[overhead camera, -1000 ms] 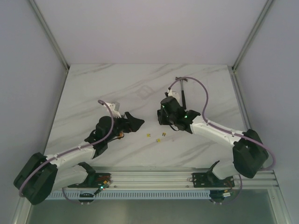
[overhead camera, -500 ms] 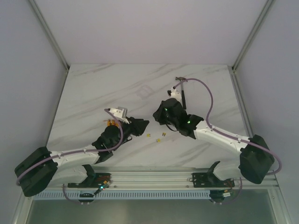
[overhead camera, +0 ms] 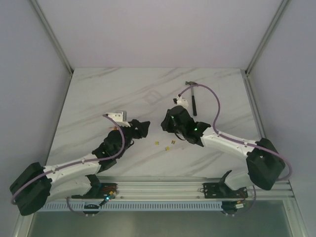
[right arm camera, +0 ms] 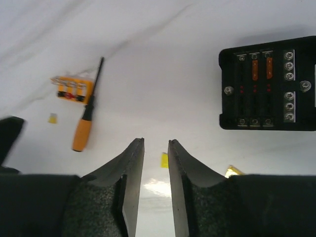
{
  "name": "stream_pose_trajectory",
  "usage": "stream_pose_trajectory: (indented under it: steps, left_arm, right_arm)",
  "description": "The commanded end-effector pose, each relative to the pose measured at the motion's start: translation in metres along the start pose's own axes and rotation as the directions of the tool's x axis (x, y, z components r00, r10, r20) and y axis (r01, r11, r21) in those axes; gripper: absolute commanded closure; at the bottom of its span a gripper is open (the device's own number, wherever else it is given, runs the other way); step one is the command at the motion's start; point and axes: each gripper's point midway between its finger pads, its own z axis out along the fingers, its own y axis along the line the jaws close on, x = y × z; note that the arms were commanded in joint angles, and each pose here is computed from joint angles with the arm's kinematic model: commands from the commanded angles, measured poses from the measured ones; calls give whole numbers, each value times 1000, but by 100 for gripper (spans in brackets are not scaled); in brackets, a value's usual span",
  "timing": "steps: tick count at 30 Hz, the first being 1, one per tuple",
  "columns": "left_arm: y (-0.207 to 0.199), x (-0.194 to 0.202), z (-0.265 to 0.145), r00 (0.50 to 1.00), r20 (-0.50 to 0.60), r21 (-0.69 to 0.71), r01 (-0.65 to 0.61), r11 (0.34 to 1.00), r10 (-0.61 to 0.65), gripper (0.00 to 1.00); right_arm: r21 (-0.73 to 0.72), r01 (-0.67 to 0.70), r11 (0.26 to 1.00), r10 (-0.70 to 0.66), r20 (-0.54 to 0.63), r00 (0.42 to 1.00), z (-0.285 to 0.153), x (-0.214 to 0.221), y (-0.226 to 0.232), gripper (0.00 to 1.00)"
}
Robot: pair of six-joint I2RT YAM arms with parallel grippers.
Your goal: Snap on the fuse box
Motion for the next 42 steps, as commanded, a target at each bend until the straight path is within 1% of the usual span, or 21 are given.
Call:
stream_pose_trajectory:
  steps: [1, 3, 5, 10, 13, 14, 15, 17, 19, 24, 29, 33, 37, 40, 42]
  left_arm:
    - [44, 4, -5, 998, -56, -176, -24, 984, 14, 25]
    - [65, 8, -8, 996, -92, -251, -20, 968, -4, 23]
    - [87, 11, -13, 990, -138, -335, -24, 942, -24, 23]
    - [136, 18, -39, 973, -213, -536, -38, 844, -92, 23]
    - [161, 17, -56, 962, -242, -636, -62, 769, -123, 23]
    - [169, 18, -63, 957, -259, -666, -76, 742, -134, 23]
    - [177, 18, -69, 950, -275, -691, -90, 718, -146, 23]
    - [188, 22, -78, 935, -308, -726, -112, 678, -175, 24]
    - [195, 28, -85, 914, -347, -743, -131, 657, -210, 25]
    - [209, 45, -95, 871, -390, -766, -126, 631, -299, 29]
    - [218, 48, -96, 846, -436, -763, -167, 625, -306, 35]
    - [222, 54, -93, 818, -482, -750, -201, 630, -314, 38]
    - [224, 63, -91, 782, -526, -738, -224, 636, -335, 44]
    - [228, 63, -90, 775, -536, -740, -241, 628, -335, 49]
    - [230, 63, -89, 768, -543, -742, -250, 622, -340, 50]
  right_arm:
    - [5, 130, 992, -130, -20, 991, 8, 3, -1, 65]
    - [14, 170, 985, -170, -24, 985, 10, 4, -4, 61]
    - [27, 229, 973, -229, -26, 973, 10, 3, -10, 54]
    - [89, 326, 941, -325, -16, 945, 4, -2, -29, 39]
    - [115, 358, 927, -359, -12, 933, 1, -3, -41, 34]
    - [117, 367, 923, -368, -11, 930, 0, -3, -43, 34]
    - [121, 376, 919, -378, -9, 926, 0, -3, -45, 28]
    - [127, 391, 911, -394, -9, 919, -1, -2, -50, 25]
    - [126, 404, 906, -407, -6, 914, -1, -1, -53, 22]
    - [110, 425, 899, -431, 38, 902, -4, -2, -57, 15]
    - [110, 435, 894, -443, 65, 894, -9, 0, -64, 9]
    - [118, 426, 897, -437, 79, 896, -14, -1, -69, 5]
    - [127, 417, 900, -430, 94, 898, -18, -2, -72, 4]
    - [128, 411, 902, -425, 106, 899, -22, -3, -74, 4]
    - [133, 409, 903, -424, 112, 899, -23, -3, -75, 4]
